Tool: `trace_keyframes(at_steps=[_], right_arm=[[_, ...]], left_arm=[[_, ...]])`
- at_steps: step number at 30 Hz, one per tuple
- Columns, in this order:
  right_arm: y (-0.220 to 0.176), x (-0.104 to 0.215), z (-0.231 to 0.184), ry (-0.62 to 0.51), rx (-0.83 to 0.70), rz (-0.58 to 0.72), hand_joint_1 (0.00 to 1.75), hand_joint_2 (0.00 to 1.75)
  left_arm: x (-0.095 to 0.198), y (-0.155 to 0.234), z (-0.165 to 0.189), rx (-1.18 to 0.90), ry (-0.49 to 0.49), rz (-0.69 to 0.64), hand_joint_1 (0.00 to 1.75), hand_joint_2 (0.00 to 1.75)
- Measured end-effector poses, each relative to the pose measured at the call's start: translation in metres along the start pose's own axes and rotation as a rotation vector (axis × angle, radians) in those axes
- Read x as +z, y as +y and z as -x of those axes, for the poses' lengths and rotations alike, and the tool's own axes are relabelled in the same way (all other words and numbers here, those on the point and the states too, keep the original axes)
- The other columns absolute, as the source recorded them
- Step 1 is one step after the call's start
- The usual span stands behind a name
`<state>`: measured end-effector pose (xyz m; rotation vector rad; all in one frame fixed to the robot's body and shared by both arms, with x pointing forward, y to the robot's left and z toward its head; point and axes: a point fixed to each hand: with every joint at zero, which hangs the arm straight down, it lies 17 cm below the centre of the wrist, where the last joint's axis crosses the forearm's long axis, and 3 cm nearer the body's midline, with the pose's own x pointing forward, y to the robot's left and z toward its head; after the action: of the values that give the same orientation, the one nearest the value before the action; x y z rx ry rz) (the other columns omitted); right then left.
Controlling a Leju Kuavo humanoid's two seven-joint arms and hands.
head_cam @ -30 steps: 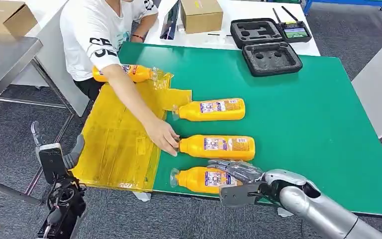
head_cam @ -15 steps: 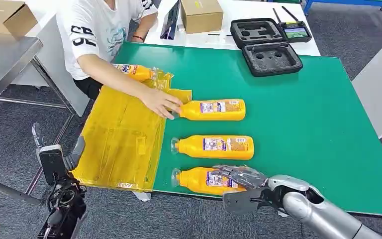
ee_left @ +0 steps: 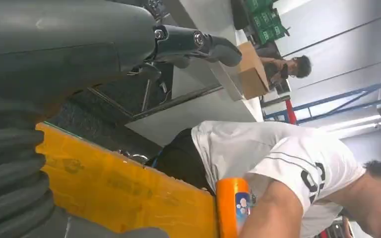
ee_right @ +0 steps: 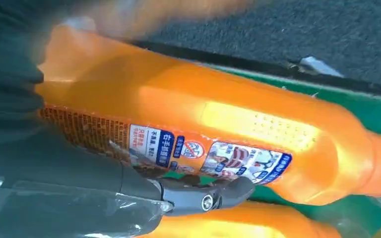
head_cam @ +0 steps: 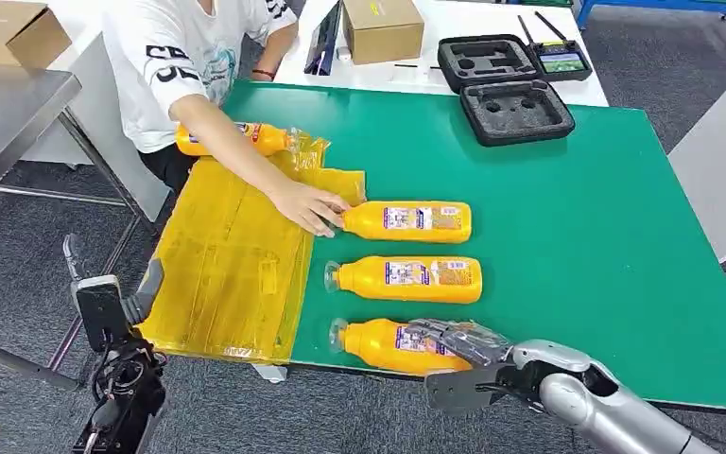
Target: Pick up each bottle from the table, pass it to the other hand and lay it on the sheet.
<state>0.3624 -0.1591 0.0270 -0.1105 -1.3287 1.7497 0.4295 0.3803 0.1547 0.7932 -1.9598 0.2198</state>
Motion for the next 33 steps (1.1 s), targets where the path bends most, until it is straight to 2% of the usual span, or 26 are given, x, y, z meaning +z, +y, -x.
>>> trace_keyframes(at_steps=[7, 22, 23, 24, 25, 33], right_arm=[[0.005, 0.000, 0.007, 0.046, 0.053, 0.034, 0.00, 1.75], [0.011, 0.003, 0.003, 0.054, 0.047, 0.050, 0.00, 1.75], [0.010, 0.003, 0.004, 0.055, 0.047, 0.052, 0.37, 1.75], [0.011, 0.004, 0.004, 0.057, 0.047, 0.053, 1.41, 1.75], [0.011, 0.004, 0.004, 0.056, 0.050, 0.053, 1.68, 1.75], [0.013, 0.003, 0.003, 0.063, 0.086, 0.063, 1.75, 1.75]], left_arm=[[0.004, -0.001, 0.003, 0.012, 0.017, -0.001, 0.00, 1.75], [0.017, -0.004, 0.010, 0.021, 0.050, 0.011, 0.00, 1.75], [0.018, -0.004, 0.011, 0.021, 0.053, 0.011, 0.00, 1.75], [0.019, -0.004, 0.011, 0.020, 0.055, 0.011, 0.00, 1.75], [0.021, -0.004, 0.013, 0.020, 0.060, 0.012, 0.00, 1.75], [0.041, -0.005, 0.021, 0.036, 0.110, 0.013, 0.00, 1.75]])
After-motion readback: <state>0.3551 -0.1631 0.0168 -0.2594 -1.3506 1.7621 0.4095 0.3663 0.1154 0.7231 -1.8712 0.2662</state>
